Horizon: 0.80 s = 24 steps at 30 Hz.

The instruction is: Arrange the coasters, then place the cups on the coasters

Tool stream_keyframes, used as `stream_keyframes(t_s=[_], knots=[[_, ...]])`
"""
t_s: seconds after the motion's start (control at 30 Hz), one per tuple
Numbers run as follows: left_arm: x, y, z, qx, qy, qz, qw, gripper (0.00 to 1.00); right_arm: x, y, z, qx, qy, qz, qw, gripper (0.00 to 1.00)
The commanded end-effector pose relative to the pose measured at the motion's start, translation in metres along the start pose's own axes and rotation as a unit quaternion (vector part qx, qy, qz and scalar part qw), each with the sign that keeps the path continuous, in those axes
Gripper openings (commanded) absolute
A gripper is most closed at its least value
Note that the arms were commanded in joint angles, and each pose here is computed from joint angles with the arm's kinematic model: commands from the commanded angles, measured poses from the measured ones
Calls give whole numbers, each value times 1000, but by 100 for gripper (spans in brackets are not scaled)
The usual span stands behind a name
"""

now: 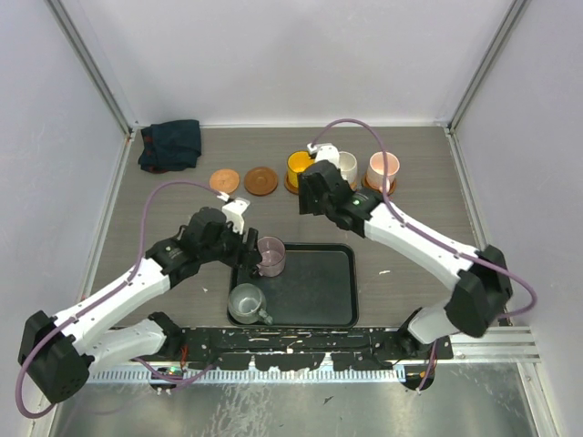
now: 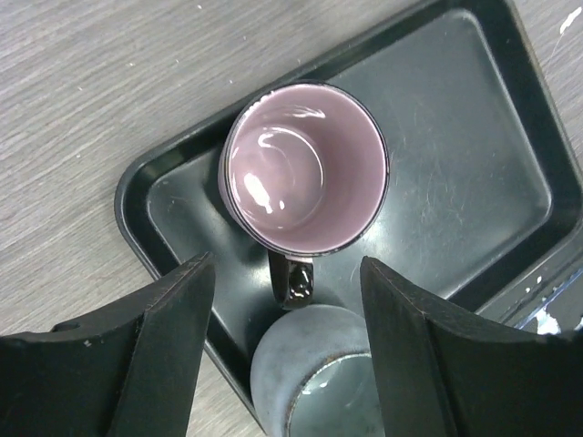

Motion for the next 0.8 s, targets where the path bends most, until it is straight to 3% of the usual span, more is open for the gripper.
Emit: stream_keyframes(t_s=[0.0, 0.2, 0.77], knots=[[-7, -11, 13, 35, -3, 12, 999, 66, -34, -10, 37, 49, -101, 4, 994, 60], [1, -6, -2, 51, 39, 42, 997, 62, -43, -16, 35, 55, -117, 7, 992, 60], [21, -3, -24, 44, 81, 36, 995, 53, -25, -8, 17, 46, -89, 15, 995, 61]])
Point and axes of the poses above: each gripper's point midway between its finger pads, its own x axis out along the fingers, its own y axis along the line the jaws close on, z = x × y, the point moved 3 cm from there along -x, back along the fingers, and after that the axes turned 6 degrees about -x, right-handed, at the moved point
